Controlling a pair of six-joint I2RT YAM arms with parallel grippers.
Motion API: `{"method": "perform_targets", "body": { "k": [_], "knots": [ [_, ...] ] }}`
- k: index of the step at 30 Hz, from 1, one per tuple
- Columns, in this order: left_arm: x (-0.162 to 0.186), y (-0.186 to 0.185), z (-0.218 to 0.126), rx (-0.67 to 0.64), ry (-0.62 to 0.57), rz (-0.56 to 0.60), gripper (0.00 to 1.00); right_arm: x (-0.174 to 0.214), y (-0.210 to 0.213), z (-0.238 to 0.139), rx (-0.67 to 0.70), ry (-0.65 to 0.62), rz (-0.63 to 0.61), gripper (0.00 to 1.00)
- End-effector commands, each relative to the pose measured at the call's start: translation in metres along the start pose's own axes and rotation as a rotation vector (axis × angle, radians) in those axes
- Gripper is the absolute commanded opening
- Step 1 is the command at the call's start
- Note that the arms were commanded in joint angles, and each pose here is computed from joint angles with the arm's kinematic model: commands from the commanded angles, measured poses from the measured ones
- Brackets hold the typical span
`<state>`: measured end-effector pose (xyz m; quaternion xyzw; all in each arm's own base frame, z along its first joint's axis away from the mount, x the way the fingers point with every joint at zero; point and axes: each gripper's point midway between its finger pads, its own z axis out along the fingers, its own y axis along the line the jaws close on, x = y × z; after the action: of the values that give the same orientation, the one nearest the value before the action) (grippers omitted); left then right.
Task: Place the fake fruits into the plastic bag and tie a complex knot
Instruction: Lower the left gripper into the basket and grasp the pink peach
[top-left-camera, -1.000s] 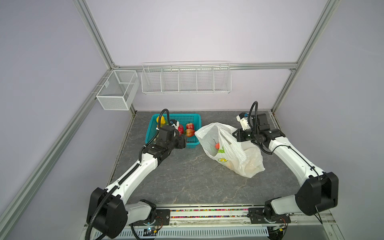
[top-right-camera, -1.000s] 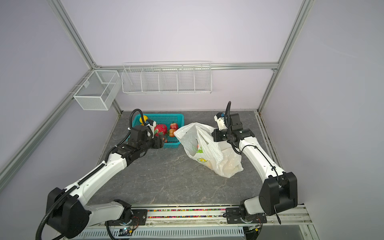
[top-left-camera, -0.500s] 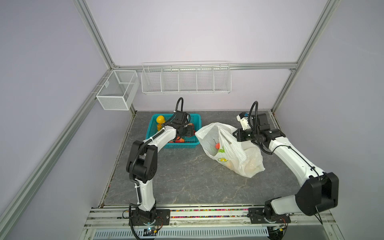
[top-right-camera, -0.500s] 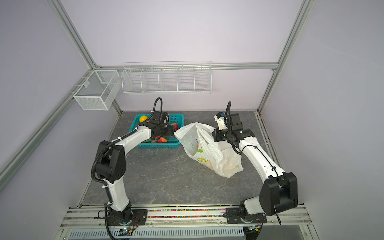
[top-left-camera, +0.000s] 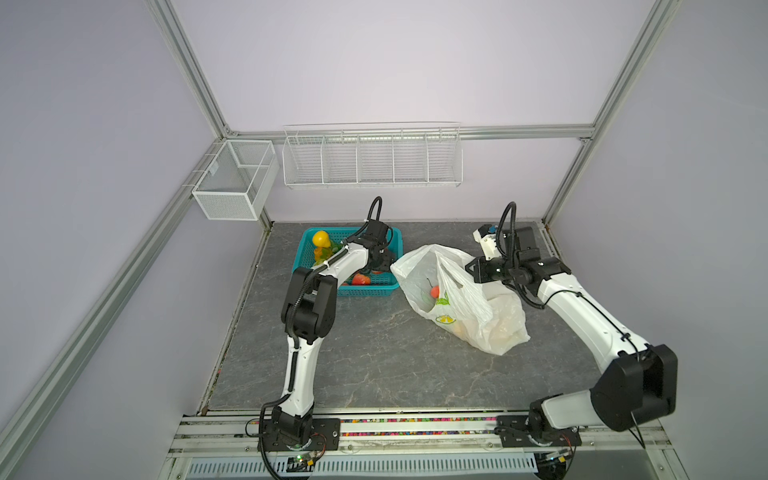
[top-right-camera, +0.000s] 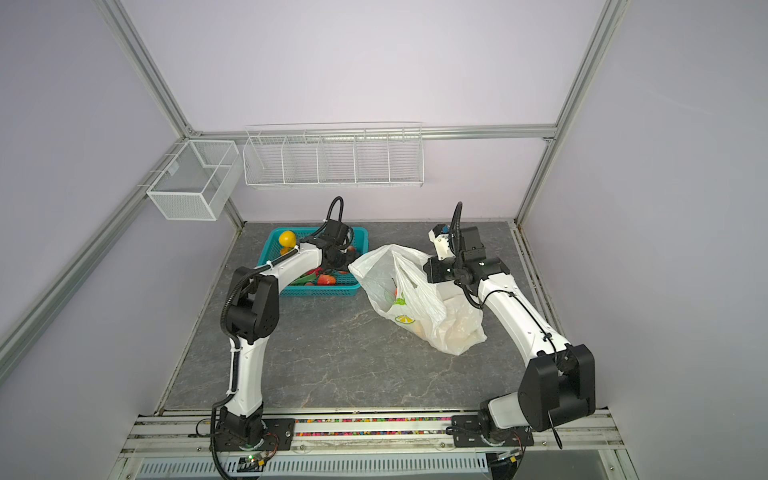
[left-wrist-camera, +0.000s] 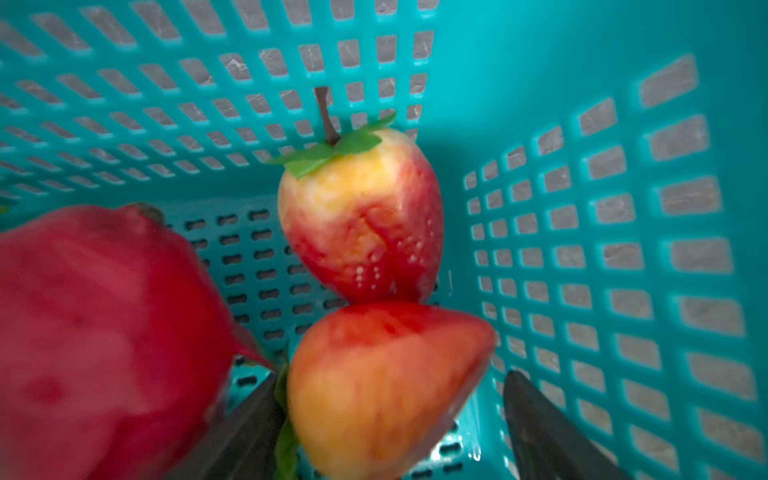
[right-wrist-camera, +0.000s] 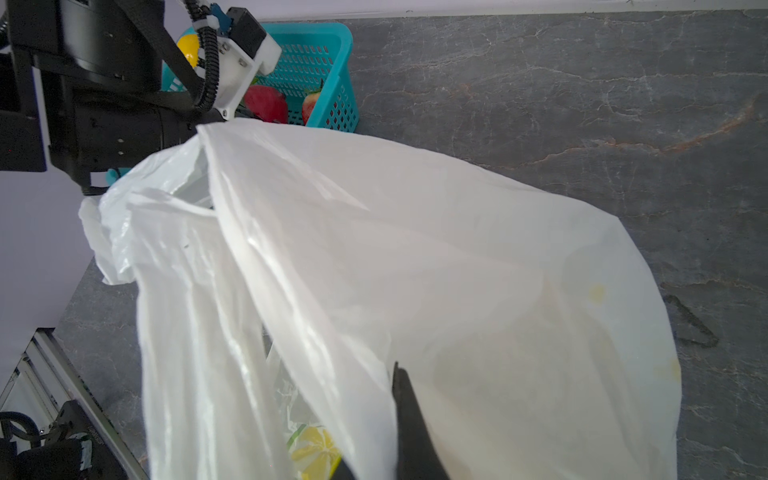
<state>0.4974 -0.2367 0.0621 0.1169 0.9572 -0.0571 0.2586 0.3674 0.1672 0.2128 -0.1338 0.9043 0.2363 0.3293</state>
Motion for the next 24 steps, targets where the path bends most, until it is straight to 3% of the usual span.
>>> {"method": "perform_targets", "body": {
  "k": [1,10,19,24],
  "knots": [
    [0.002,-0.002,0.008,-0.028,0.028,0.039,0.83,-0.004,0.004,-0.007,-0.005,-0.026,-0.028,0.1],
    [0.0,0.0,0.026,-0.047,0.04,0.051,0.84,-0.002,0.003,-0.006,-0.002,-0.023,-0.026,0.1],
    [-0.009,-0.002,0.001,-0.031,-0.01,0.037,0.65,-0.001,0.003,-0.005,0.001,-0.021,-0.025,0.1],
    [-0.016,0.0,-0.027,-0.024,-0.081,0.008,0.61,-0.002,0.003,-0.007,0.002,-0.024,-0.025,0.1]
  ]
}}
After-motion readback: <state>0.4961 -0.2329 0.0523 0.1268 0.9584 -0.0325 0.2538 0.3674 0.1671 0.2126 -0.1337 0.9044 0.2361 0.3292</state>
